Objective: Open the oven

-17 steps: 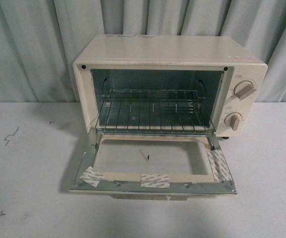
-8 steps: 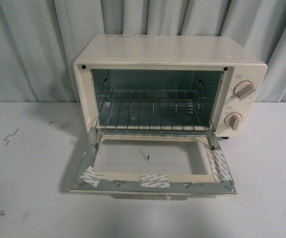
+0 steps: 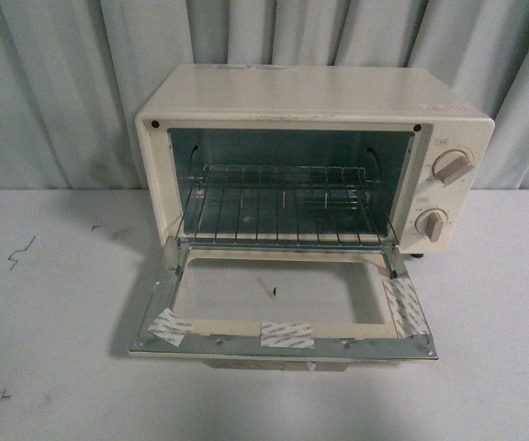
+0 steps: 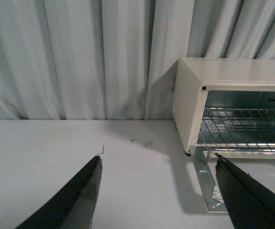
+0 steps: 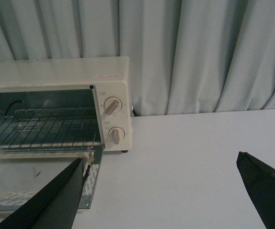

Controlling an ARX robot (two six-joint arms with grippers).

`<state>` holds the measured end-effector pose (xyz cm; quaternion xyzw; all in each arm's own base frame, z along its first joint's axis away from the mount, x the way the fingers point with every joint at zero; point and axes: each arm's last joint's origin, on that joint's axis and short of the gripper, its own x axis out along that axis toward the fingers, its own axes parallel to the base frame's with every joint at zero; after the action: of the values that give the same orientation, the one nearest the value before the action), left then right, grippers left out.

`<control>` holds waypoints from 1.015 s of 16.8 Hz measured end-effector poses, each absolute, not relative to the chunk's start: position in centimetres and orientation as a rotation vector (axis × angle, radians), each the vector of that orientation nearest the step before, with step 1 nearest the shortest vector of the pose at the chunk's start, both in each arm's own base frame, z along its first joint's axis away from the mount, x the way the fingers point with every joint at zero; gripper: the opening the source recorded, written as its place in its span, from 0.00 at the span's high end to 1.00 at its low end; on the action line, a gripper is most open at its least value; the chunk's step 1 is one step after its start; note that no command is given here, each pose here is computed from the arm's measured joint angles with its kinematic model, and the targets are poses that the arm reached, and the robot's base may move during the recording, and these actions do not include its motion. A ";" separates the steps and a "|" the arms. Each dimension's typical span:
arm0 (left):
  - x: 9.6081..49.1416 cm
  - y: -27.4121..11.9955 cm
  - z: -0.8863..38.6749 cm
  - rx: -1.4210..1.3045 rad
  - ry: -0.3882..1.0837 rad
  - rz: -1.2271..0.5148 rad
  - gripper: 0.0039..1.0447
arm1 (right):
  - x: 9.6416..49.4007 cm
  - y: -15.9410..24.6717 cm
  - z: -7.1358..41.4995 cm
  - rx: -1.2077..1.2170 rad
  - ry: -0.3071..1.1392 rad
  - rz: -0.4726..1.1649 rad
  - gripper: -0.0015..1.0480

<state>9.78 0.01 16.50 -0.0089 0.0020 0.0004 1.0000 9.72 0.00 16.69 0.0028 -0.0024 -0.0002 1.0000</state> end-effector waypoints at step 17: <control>9.8 0.0 16.5 -0.017 0.004 0.001 0.06 | 9.7 0.0 16.7 0.006 -0.005 -0.001 0.06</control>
<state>9.78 0.01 16.50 -0.0087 0.0020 0.0004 1.0000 9.72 0.00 16.69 0.0028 -0.0024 -0.0004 1.0000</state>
